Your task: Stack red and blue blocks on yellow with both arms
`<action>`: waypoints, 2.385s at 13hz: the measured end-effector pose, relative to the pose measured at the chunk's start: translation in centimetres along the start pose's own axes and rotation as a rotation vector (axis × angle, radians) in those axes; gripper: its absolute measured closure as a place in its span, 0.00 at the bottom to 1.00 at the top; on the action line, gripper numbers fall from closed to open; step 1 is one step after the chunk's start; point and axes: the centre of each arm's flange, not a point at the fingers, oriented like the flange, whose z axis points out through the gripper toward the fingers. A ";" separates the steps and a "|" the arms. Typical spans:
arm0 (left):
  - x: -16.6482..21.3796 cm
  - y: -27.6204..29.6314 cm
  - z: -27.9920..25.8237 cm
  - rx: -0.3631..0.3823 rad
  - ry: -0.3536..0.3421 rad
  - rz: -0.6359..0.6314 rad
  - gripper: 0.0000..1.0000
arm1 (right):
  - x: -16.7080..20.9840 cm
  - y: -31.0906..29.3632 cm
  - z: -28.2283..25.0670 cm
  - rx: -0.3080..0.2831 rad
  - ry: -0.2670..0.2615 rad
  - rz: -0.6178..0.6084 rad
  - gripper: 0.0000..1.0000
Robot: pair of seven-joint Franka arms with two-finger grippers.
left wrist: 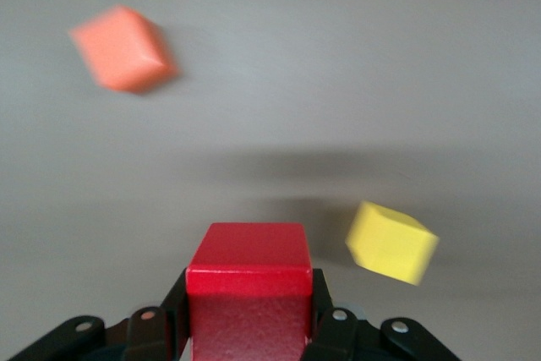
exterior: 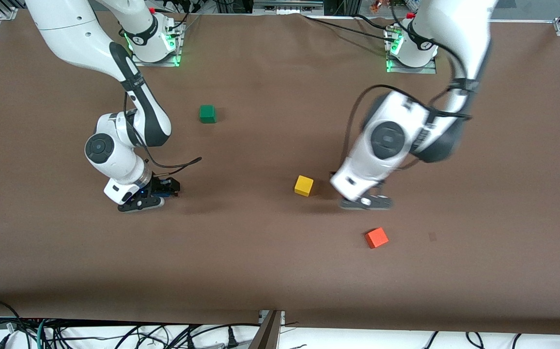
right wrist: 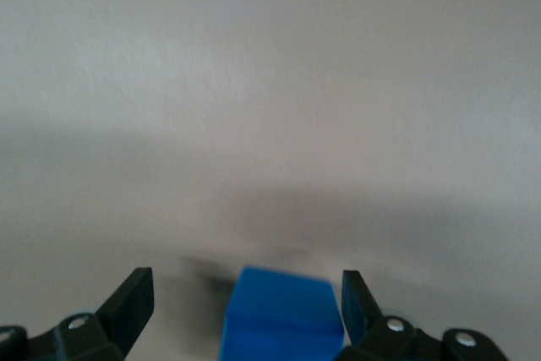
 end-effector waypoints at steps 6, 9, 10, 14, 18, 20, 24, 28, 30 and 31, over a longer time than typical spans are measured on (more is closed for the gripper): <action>-3.9 9.3 5.1 -0.021 -0.005 0.262 0.44 | -0.5 1.1 -0.1 0.003 -0.058 0.021 0.06; -4.5 10.1 6.8 -0.013 -0.021 0.321 0.44 | -0.5 1.2 -0.1 0.003 -0.059 0.022 0.22; -4.2 10.0 7.3 -0.015 -0.017 0.333 0.44 | -0.4 1.2 -0.2 0.003 -0.058 0.022 0.36; -3.2 9.4 7.3 -0.016 0.004 0.355 0.44 | 0.7 1.0 -2.0 0.008 -0.067 0.016 0.45; -2.3 8.9 8.3 -0.011 0.001 0.371 0.44 | 4.0 -0.4 -10.8 0.031 -0.124 -0.011 0.45; -1.9 9.0 9.4 -0.011 -0.004 0.371 0.44 | 5.0 -1.2 -13.4 0.036 -0.117 -0.025 0.45; -1.2 8.6 9.6 -0.008 0.004 0.368 0.44 | 5.1 -2.7 -13.2 0.037 -0.123 -0.043 0.45; -1.1 8.5 9.6 -0.007 0.005 0.367 0.44 | 5.3 -3.2 -13.6 0.037 -0.133 -0.039 0.45; -1.1 8.5 9.6 -0.006 0.004 0.367 0.44 | 5.3 -3.8 -13.8 0.037 -0.134 -0.030 0.45; -1.1 8.5 9.6 -0.006 0.003 0.367 0.44 | 5.3 -4.0 -13.9 0.037 -0.134 -0.022 0.45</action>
